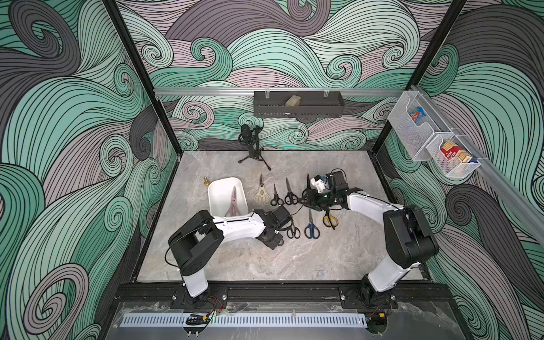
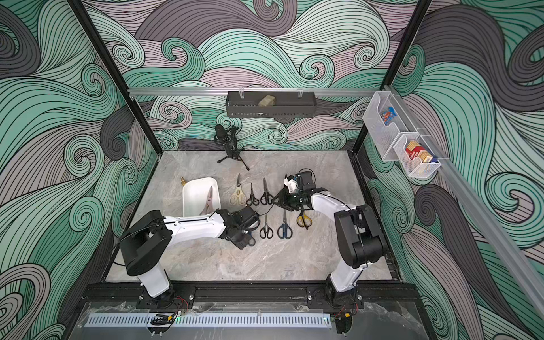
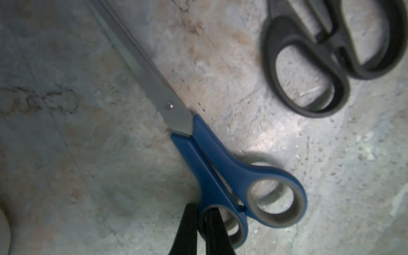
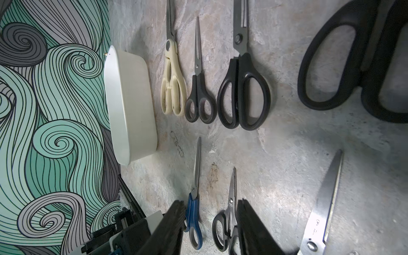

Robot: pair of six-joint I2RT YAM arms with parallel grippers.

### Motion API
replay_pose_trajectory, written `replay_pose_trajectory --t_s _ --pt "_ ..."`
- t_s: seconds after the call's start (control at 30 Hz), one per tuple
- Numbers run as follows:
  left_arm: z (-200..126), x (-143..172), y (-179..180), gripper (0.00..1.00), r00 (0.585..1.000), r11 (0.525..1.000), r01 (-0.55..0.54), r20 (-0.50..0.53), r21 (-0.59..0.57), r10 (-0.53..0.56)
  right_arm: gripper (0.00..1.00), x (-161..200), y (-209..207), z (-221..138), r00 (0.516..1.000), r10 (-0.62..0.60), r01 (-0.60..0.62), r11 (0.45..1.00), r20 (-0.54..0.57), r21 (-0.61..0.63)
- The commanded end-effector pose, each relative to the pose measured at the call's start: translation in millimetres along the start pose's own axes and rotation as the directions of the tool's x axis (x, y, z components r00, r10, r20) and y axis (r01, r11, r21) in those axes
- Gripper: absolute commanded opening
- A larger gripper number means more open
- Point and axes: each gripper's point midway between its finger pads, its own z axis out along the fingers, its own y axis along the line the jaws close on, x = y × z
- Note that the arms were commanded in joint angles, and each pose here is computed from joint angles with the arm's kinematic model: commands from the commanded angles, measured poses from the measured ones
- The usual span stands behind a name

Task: Take the scissors out of the storage box
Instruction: Place the scissors at the center of the board.

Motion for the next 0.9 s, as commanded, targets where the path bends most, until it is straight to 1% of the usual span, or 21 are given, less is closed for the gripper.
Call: replay_pose_trajectory --t_s 0.0,0.07,0.1,0.17,0.23,0.27,0.37,0.5,0.63,0.73,0.8,0.87 --pt "5 0 5 0.0 0.999 0.999 0.022 -0.034 -0.044 -0.024 0.43 0 2 -5 1.0 -0.025 0.025 1.0 0.004 -0.015" --pt "4 -5 4 0.01 0.999 0.999 0.027 -0.021 -0.038 -0.028 0.43 0 1 -6 1.0 -0.023 0.023 1.0 0.005 -0.016" --pt "3 -5 4 0.04 0.999 0.999 0.03 -0.019 -0.039 -0.031 0.43 0 1 -6 1.0 -0.024 0.024 1.0 0.006 -0.018" --pt "0 -8 4 0.13 0.999 0.998 0.038 -0.008 -0.041 -0.039 0.43 0 0 -7 1.0 -0.023 0.023 1.0 0.006 -0.02" --pt "-4 -10 6 0.25 0.999 0.997 0.054 0.004 -0.047 -0.053 0.43 0 0 -7 1.0 -0.023 0.023 0.999 0.005 -0.023" --pt "-7 -11 8 0.29 0.998 0.997 0.061 0.011 -0.049 -0.06 0.43 -1 0 -8 1.0 -0.024 0.024 0.999 0.006 -0.025" --pt "-16 -16 8 0.36 0.996 0.996 0.078 0.041 -0.042 -0.076 0.43 -2 1 -7 1.0 -0.024 0.024 0.999 0.003 -0.028" --pt "-37 -33 3 0.36 0.991 0.995 0.1 0.094 0.003 -0.1 0.43 -4 3 -8 1.0 -0.028 0.028 0.999 0.009 -0.032" --pt "-70 -57 10 0.36 0.972 0.989 0.14 0.182 0.051 -0.147 0.43 -4 3 -8 1.0 -0.026 0.026 0.999 0.008 -0.031" --pt "-91 -68 31 0.37 0.952 0.98 0.186 0.233 0.07 -0.197 0.43 -4 3 -8 1.0 -0.026 0.026 0.999 0.008 -0.032" --pt "-102 -69 53 0.37 0.94 0.973 0.221 0.255 0.061 -0.229 0.43 -5 3 -8 1.0 -0.025 0.025 0.999 0.009 -0.032" --pt "-108 -64 83 0.37 0.926 0.961 0.273 0.262 0.04 -0.274 0.43 -5 3 -8 1.0 -0.025 0.025 0.999 0.008 -0.032"
